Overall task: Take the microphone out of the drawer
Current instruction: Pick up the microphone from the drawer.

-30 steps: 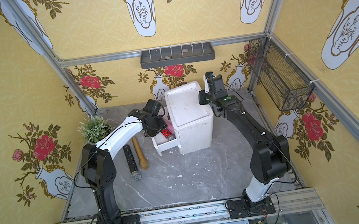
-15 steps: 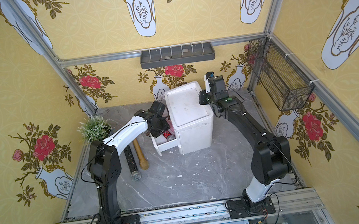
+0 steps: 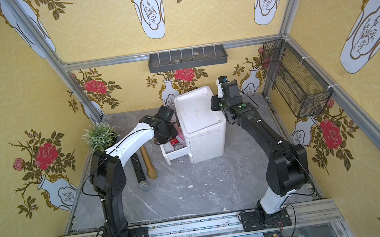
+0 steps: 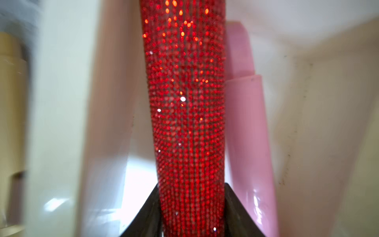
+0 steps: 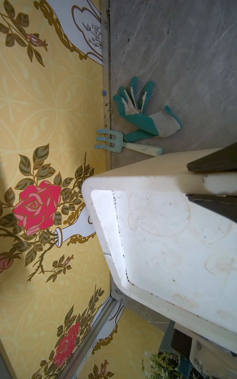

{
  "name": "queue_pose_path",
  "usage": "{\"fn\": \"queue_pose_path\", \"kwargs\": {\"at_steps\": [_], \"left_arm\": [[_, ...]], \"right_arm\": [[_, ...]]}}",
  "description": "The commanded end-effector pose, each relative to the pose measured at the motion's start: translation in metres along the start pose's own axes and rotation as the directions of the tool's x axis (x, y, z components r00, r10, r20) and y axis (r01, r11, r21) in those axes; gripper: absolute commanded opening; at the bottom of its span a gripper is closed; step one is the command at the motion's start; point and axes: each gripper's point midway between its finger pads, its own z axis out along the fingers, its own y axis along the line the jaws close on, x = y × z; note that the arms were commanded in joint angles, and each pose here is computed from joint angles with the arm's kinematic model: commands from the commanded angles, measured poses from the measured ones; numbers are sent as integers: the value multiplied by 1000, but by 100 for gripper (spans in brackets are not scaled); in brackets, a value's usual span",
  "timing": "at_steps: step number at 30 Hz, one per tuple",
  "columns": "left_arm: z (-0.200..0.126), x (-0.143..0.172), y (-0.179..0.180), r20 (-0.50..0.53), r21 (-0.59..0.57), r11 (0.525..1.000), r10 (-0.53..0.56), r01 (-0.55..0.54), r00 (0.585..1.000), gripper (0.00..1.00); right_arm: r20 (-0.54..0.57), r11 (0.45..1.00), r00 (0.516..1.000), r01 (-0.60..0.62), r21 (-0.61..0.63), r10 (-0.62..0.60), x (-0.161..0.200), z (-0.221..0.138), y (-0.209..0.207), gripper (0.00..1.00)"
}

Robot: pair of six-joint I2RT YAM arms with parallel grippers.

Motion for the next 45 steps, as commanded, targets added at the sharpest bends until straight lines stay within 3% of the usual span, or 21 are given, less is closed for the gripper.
{"fn": "queue_pose_path", "kwargs": {"at_steps": [1,14,27,35,45], "left_arm": [[-6,-2,16,26,-56,997,46,-45,999,24],[-49,-26,-2,165,82,996,24,-38,986,21],[-111,-54,-13,349,220,972,2,-85,937,18],[-139,-60,20,382,179,975,58,-136,922,19],[-144,-44,106,342,111,989,56,-99,938,19]], "right_arm": [[-199,998,980,4,57,7,55,7,-17,1],[-221,996,975,11,85,8,58,9,-23,1],[-246,993,969,21,117,8,61,9,-28,1],[-255,991,967,19,131,15,65,9,-31,1],[-266,988,964,22,150,19,66,12,-33,1]]}}
